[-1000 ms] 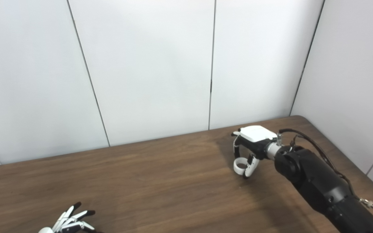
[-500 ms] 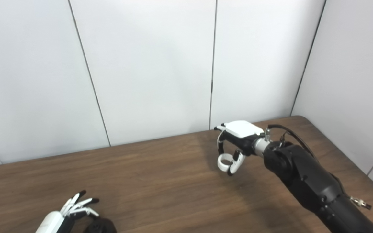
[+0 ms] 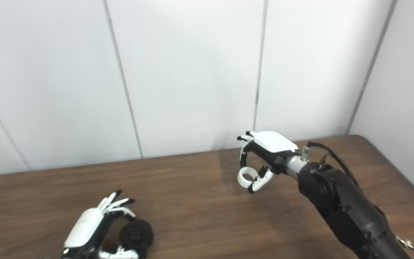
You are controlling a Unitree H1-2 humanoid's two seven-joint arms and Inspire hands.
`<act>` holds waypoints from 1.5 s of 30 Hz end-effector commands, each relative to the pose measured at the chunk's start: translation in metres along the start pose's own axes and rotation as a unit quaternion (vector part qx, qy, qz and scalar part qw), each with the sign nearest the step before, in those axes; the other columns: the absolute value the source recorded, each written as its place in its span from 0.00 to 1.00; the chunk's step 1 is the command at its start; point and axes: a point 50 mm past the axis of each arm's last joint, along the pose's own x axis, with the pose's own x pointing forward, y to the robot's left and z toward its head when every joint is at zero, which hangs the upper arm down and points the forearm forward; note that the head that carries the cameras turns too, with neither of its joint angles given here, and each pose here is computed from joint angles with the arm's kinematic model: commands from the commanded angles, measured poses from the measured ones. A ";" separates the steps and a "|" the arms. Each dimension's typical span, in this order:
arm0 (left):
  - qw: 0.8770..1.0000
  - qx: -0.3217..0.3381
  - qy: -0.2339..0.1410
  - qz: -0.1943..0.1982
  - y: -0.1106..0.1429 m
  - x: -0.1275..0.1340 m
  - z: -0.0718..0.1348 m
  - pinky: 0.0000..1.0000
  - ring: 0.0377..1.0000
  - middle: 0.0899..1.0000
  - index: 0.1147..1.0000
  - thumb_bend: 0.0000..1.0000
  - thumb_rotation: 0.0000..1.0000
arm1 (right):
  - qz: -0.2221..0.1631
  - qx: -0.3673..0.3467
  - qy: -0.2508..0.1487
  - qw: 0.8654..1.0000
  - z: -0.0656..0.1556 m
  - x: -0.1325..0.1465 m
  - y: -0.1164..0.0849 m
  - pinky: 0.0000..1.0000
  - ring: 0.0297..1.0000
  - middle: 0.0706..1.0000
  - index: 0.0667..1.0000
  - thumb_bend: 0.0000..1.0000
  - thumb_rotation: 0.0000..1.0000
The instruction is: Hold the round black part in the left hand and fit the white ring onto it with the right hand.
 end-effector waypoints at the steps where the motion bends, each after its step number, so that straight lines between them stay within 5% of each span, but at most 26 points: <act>1: 0.999 -0.028 0.026 -0.016 -0.034 -0.012 0.000 1.00 1.00 0.85 0.41 0.52 0.05 | -0.051 -0.008 -0.030 0.998 0.013 0.006 -0.033 0.92 1.00 0.94 0.44 0.52 0.13; 19: 0.996 -0.041 0.042 -0.063 -0.068 -0.012 0.001 1.00 1.00 0.85 0.41 0.52 0.05 | -0.038 0.016 -0.087 0.995 0.061 0.012 -0.023 0.92 1.00 0.94 0.44 0.52 0.13; 45: 0.985 -0.048 0.049 -0.155 -0.102 -0.011 0.016 1.00 1.00 0.88 0.41 0.52 0.05 | -0.003 0.033 -0.128 0.991 0.098 0.011 -0.002 0.96 1.00 0.96 0.44 0.52 0.13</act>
